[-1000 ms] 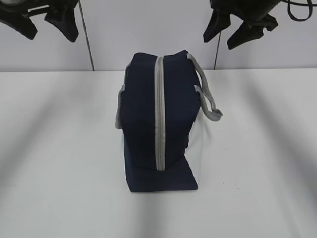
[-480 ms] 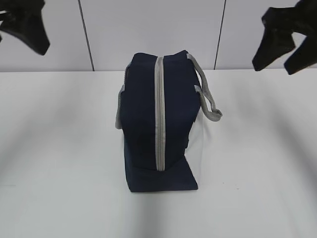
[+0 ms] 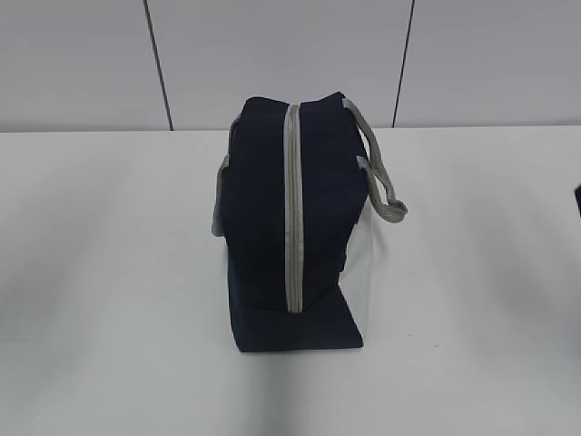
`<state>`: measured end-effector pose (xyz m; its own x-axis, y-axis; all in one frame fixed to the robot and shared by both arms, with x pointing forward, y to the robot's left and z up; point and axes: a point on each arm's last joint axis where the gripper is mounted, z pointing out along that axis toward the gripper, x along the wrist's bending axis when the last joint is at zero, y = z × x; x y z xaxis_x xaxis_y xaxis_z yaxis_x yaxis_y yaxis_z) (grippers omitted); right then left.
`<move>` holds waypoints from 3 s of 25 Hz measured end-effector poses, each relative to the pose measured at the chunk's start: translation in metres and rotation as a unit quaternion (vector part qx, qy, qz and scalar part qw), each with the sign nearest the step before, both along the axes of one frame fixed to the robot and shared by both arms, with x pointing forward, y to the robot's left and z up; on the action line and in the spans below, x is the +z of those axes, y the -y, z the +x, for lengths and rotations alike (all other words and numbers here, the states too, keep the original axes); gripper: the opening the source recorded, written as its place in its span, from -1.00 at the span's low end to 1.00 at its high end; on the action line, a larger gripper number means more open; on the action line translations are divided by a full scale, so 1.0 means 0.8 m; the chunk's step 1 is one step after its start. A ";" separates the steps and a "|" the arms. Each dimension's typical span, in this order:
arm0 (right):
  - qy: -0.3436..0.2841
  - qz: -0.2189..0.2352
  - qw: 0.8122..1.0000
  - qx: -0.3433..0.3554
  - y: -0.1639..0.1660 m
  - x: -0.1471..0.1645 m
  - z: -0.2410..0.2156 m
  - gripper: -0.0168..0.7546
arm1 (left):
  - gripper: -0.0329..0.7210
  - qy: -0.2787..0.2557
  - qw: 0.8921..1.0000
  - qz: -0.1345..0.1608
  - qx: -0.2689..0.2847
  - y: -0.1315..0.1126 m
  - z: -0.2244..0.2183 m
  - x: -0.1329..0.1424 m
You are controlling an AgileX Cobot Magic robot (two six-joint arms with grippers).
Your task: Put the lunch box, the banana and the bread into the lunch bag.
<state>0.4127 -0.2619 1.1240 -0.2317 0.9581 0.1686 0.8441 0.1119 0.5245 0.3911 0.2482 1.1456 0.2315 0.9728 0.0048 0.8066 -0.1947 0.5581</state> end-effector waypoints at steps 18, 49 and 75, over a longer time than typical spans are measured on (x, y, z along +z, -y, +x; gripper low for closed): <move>0.103 -0.019 0.993 -0.054 0.032 -0.081 -0.196 0.40 | 0.60 0.082 0.995 -0.048 0.025 -0.064 -0.154 -0.105; 0.191 -0.092 0.974 -0.085 0.052 -0.096 -0.208 0.40 | 0.57 0.125 0.991 -0.045 0.004 -0.065 -0.156 -0.115; 0.249 -0.086 0.959 -0.107 0.054 -0.096 -0.231 0.40 | 0.57 0.171 0.973 -0.036 0.153 -0.076 -0.174 -0.113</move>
